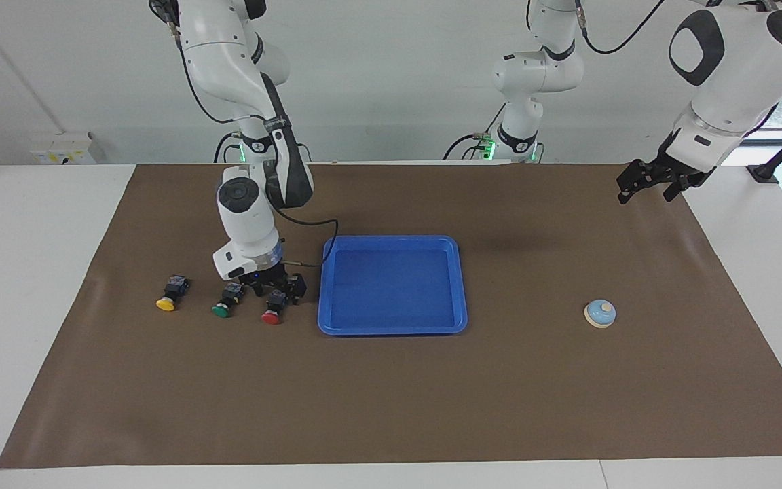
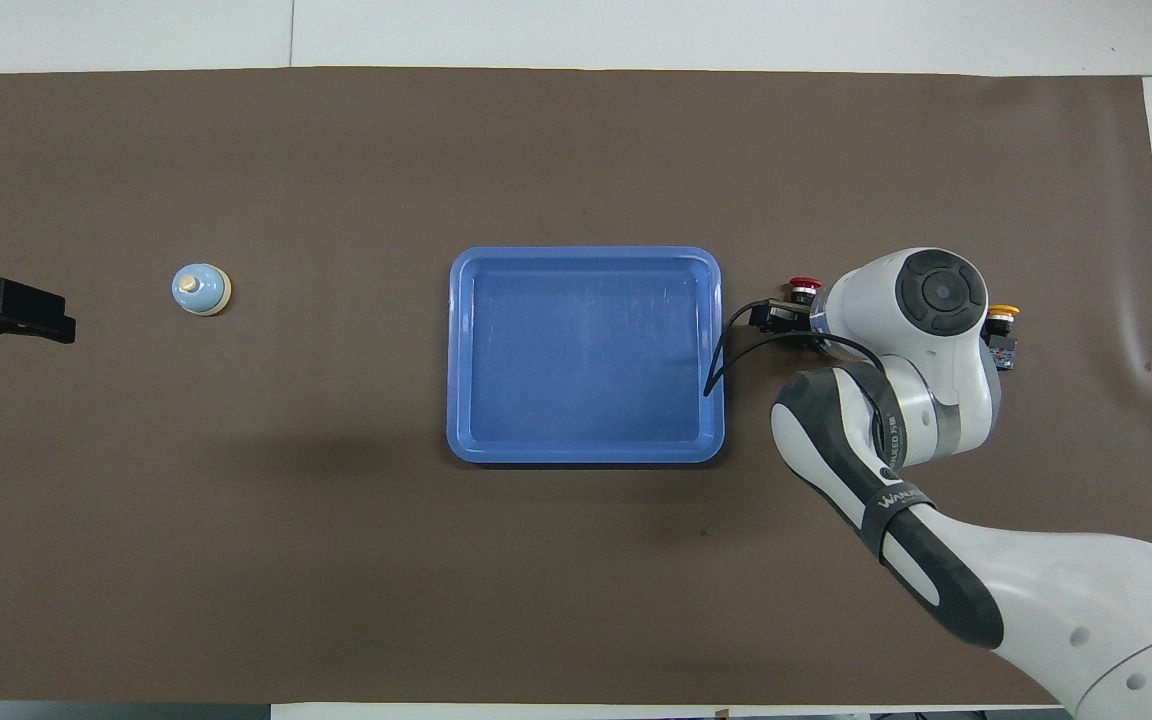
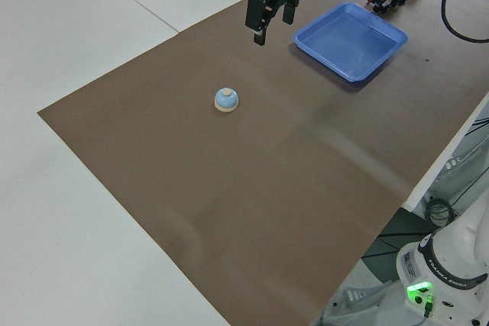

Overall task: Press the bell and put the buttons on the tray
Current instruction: 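Carry the red button into the tray with the right gripper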

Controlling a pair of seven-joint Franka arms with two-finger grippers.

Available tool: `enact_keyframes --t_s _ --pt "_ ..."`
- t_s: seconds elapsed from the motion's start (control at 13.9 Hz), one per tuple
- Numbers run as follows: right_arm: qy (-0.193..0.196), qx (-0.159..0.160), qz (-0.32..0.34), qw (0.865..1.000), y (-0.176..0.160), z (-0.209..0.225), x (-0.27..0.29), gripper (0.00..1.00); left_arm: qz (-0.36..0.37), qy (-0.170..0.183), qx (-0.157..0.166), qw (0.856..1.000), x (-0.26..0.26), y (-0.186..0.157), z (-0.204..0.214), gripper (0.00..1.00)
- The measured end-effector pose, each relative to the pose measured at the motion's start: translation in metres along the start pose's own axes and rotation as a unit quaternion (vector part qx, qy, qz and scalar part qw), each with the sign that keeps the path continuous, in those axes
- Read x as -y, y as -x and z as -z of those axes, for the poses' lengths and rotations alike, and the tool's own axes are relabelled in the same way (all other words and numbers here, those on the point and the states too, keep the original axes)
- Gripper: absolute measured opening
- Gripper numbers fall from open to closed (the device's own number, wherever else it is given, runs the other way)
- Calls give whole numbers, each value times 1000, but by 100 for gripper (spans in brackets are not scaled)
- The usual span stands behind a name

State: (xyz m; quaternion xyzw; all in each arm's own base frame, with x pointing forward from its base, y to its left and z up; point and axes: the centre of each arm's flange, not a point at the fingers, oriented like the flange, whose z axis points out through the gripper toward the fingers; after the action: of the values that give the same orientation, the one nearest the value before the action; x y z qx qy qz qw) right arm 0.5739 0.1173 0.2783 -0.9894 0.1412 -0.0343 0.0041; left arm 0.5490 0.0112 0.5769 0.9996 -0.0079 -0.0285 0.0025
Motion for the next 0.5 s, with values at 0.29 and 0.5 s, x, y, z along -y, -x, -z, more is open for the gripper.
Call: enact_keyframes --t_s 0.29,0.5 --pt "-3 -6 -2 1000 -5 5 2 68 0 0 0 1000 0 0 0 100" --pt "-5 -9 -3 1000 -7 9 3 41 0 0 0 1000 0 0 0 100"
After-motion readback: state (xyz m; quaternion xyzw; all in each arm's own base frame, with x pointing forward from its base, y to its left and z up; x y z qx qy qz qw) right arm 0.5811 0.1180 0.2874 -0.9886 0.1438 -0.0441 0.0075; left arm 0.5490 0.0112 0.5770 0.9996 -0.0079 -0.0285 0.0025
